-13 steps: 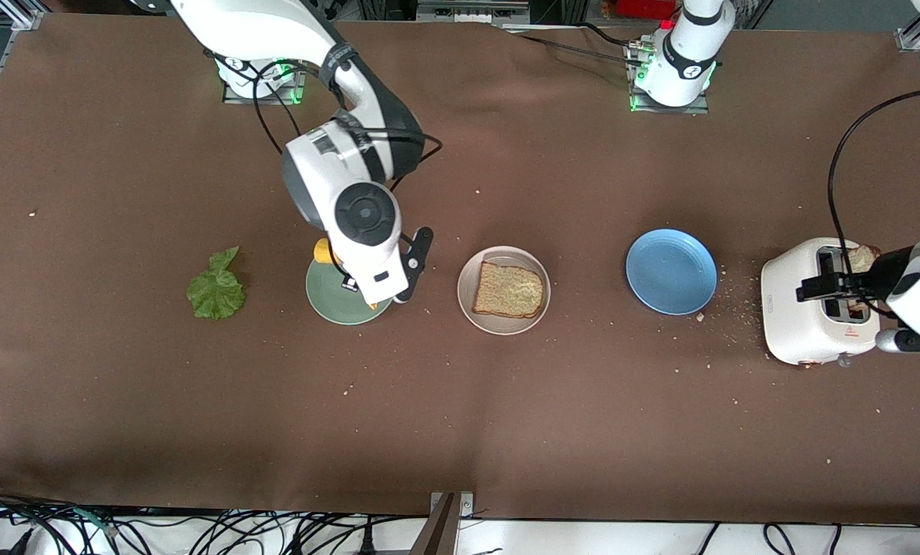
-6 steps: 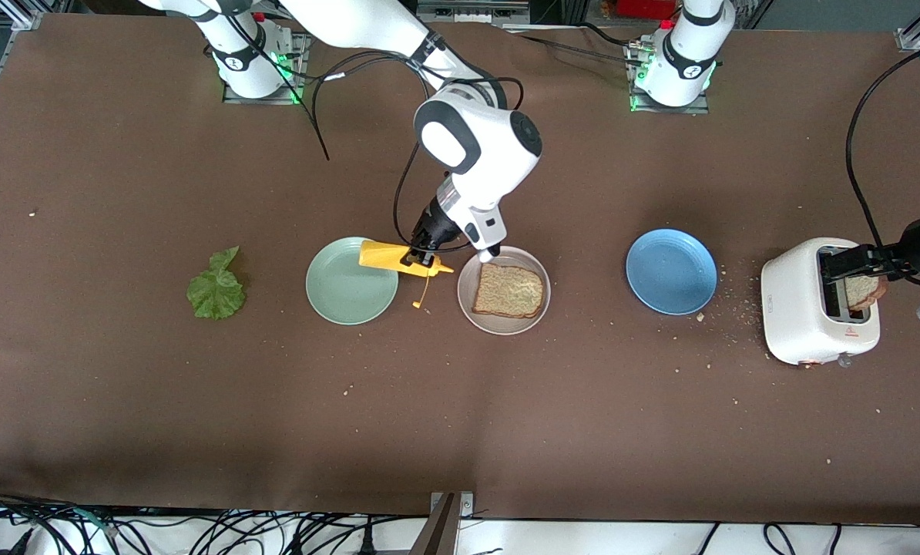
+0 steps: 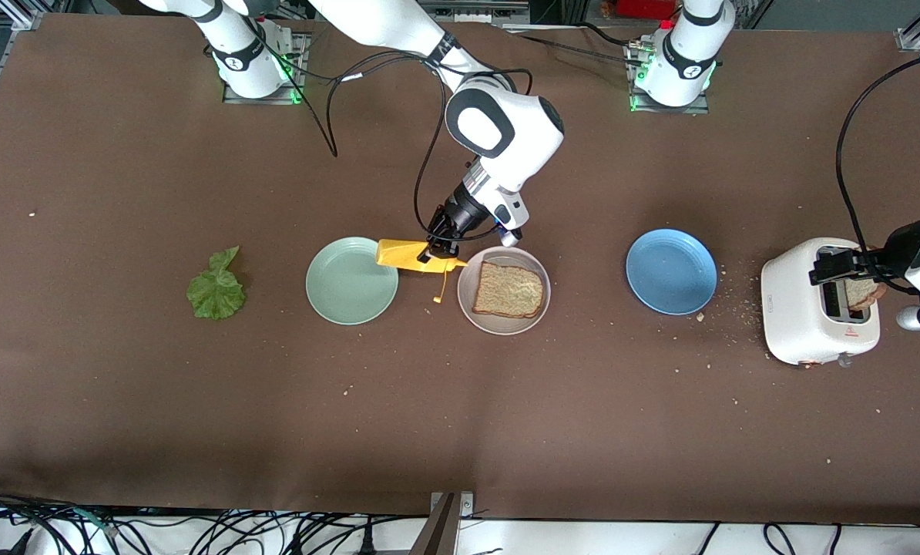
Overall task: Make sandwich in beige plate with both arms
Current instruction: 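Squeeze the yellow bottle onto the bread with the right gripper, then set the yellow bottle down beside the mint-green plate with the right gripper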
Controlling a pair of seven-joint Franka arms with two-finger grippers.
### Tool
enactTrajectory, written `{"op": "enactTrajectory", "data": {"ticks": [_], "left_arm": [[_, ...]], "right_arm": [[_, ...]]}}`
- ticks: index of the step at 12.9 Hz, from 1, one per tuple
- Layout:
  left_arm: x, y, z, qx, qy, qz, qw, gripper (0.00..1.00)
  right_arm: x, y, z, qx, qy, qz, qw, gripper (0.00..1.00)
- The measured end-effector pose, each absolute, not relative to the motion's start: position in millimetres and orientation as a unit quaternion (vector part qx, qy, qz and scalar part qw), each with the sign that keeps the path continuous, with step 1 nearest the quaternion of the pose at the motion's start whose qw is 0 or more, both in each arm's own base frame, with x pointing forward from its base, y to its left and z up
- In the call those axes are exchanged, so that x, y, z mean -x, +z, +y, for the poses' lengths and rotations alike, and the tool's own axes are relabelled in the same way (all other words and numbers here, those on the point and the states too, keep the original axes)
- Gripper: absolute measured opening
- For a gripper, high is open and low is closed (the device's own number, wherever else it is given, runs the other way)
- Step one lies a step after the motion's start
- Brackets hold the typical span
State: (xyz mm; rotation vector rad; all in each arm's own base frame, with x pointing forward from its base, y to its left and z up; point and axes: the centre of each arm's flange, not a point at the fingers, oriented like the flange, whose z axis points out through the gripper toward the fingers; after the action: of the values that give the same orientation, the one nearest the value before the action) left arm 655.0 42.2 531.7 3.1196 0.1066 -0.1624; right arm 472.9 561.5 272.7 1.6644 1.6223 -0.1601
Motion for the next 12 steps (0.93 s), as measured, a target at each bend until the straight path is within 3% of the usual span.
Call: {"op": "enactTrajectory", "data": {"ticks": [5, 8, 12], "left_arm": [[-655, 532, 44, -0.998, -0.052, 0.036, 0.008, 1.0], [-655, 532, 43, -0.998, -0.051, 0.038, 0.008, 1.0], [-655, 532, 43, -0.998, -0.051, 0.039, 0.008, 1.0]], "right_arm": [[-481, 292, 558, -0.683, -0.057, 0.628, 0.368, 0.05], [-514, 328, 525, -0.728, -0.073, 0.622, 0.279, 0.05], [-581, 372, 446, -0.782, -0.079, 0.611, 0.097, 0.05]]}}
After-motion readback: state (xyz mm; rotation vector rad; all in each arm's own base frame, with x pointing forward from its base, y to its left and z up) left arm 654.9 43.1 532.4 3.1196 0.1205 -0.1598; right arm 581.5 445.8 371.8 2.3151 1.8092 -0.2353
